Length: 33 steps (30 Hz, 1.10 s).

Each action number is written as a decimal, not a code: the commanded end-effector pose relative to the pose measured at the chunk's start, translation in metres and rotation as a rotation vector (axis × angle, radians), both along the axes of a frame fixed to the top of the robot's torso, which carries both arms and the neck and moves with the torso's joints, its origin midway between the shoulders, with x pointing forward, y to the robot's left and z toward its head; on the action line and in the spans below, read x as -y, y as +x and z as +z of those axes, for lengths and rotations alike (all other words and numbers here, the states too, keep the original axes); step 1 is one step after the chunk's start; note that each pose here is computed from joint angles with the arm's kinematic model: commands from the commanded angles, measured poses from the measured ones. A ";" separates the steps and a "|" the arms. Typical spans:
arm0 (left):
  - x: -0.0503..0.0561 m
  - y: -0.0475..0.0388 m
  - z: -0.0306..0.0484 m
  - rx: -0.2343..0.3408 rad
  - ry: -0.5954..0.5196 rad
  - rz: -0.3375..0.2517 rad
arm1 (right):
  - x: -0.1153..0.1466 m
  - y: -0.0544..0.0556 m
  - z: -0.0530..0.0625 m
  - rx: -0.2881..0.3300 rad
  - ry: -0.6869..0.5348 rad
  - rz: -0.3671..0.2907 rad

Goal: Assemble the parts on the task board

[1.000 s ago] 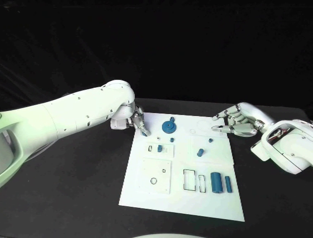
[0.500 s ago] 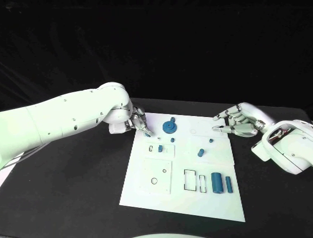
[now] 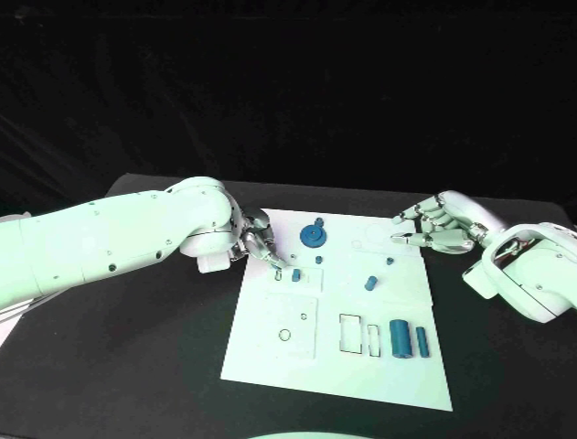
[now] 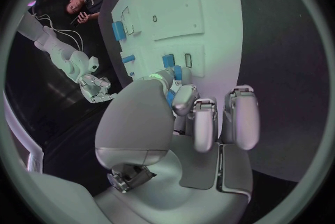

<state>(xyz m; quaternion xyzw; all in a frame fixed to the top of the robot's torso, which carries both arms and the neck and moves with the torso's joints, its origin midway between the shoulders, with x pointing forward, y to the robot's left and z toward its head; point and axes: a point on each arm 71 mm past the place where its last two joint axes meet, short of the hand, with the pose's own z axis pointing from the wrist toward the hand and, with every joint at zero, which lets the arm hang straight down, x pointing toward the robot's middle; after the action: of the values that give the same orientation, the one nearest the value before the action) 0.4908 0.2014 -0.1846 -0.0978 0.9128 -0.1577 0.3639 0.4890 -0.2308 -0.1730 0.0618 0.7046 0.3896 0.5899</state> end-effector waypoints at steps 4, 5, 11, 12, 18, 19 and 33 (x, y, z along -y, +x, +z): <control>0.004 -0.0036 -0.0061 0.035 0.048 0.006 | -0.002 -0.001 -0.003 -0.009 -0.001 0.007; 0.005 -0.0042 -0.0077 0.029 0.053 0.004 | -0.001 -0.001 -0.003 -0.009 -0.002 0.007; 0.008 -0.0054 -0.0116 0.010 0.076 -0.005 | -0.001 -0.001 -0.004 -0.011 -0.002 0.006; 0.009 -0.0053 -0.0120 0.010 0.082 -0.007 | -0.001 -0.001 -0.004 -0.011 -0.001 0.006; 0.011 -0.0057 -0.0133 0.003 0.108 -0.022 | -0.001 -0.001 -0.005 -0.012 -0.001 0.005; 0.012 -0.0058 -0.0135 0.000 0.112 -0.025 | -0.001 -0.001 -0.005 -0.012 -0.001 0.006; 0.013 -0.0039 -0.0155 -0.016 0.151 -0.038 | -0.002 -0.001 -0.005 -0.013 0.000 0.008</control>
<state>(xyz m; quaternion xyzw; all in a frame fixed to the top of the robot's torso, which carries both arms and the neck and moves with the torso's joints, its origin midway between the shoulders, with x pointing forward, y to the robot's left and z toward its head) 0.4872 0.1888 -0.1990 -0.0654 0.9228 -0.1079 0.3641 0.4883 -0.2303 -0.1775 0.0641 0.7072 0.3893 0.5867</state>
